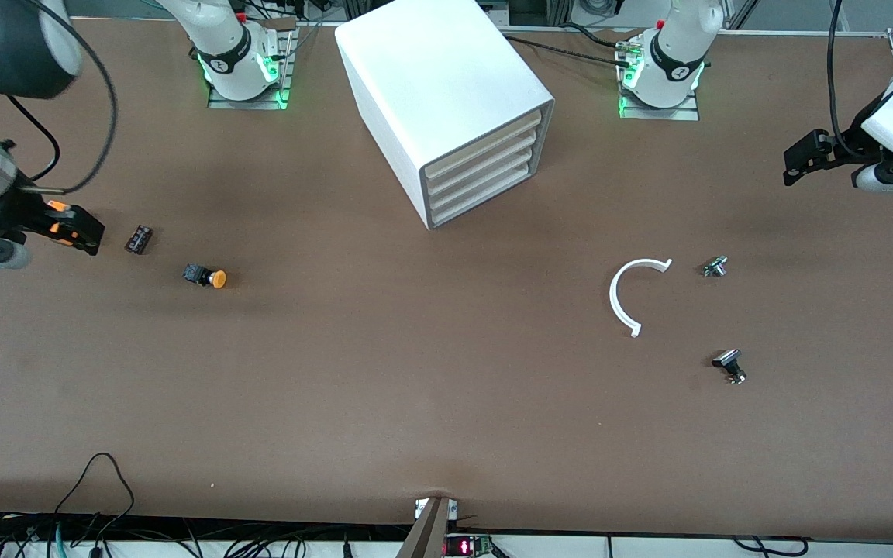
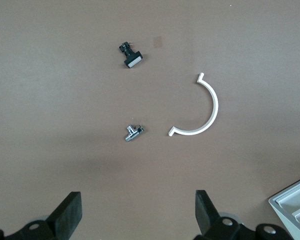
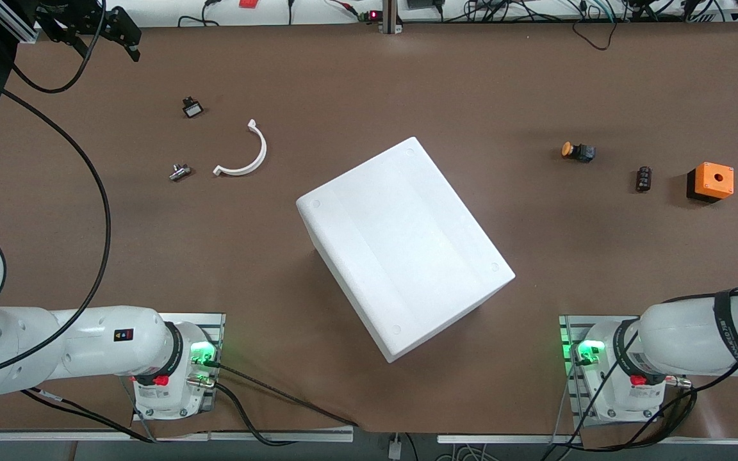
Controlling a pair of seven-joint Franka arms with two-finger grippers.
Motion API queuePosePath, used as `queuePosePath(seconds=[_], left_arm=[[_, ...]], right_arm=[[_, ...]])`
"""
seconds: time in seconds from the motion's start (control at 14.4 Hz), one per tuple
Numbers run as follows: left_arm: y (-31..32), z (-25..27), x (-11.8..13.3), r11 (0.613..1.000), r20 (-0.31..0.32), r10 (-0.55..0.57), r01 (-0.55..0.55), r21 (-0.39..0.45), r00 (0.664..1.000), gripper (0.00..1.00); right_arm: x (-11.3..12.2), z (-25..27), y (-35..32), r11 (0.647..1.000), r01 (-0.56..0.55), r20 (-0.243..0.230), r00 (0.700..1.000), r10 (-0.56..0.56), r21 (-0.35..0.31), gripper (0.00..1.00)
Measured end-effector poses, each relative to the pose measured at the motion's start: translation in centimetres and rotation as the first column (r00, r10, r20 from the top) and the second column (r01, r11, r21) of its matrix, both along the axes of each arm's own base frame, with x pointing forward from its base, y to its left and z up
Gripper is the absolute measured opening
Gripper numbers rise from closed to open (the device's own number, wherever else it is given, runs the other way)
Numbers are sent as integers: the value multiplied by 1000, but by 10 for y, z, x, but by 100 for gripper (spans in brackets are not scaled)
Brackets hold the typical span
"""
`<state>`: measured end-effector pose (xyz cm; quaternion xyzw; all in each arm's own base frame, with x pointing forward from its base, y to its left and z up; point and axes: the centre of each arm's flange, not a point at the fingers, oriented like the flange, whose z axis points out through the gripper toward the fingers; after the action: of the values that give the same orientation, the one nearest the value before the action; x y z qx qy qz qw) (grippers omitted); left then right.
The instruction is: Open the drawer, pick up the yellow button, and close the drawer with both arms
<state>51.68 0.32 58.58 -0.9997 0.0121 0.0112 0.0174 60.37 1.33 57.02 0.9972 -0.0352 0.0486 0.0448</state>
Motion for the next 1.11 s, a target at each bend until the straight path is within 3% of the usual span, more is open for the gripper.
queuePosePath(seconds=[0.14,0.62,0.9,1.11], left_arm=[[1,0,1,1000,1,1,-1,0,1000,100],[6,7,20,1000,-17,11,-11,-6,1000,100],[-6,9,25,1000,-13,-11,11,-6,1000,100],[-1,11,24,1000,-18,-1,1,-6,1000,100]], right_arm=[[2,0,-19,998,-14,2,1000,14,61,100],[-5,20,-41,998,-28,33,999,26,61,100],[-13,-1,-45,999,11,-89,996,-8,36,100],[-13,-11,-44,999,-15,-128,992,19,35,100]])
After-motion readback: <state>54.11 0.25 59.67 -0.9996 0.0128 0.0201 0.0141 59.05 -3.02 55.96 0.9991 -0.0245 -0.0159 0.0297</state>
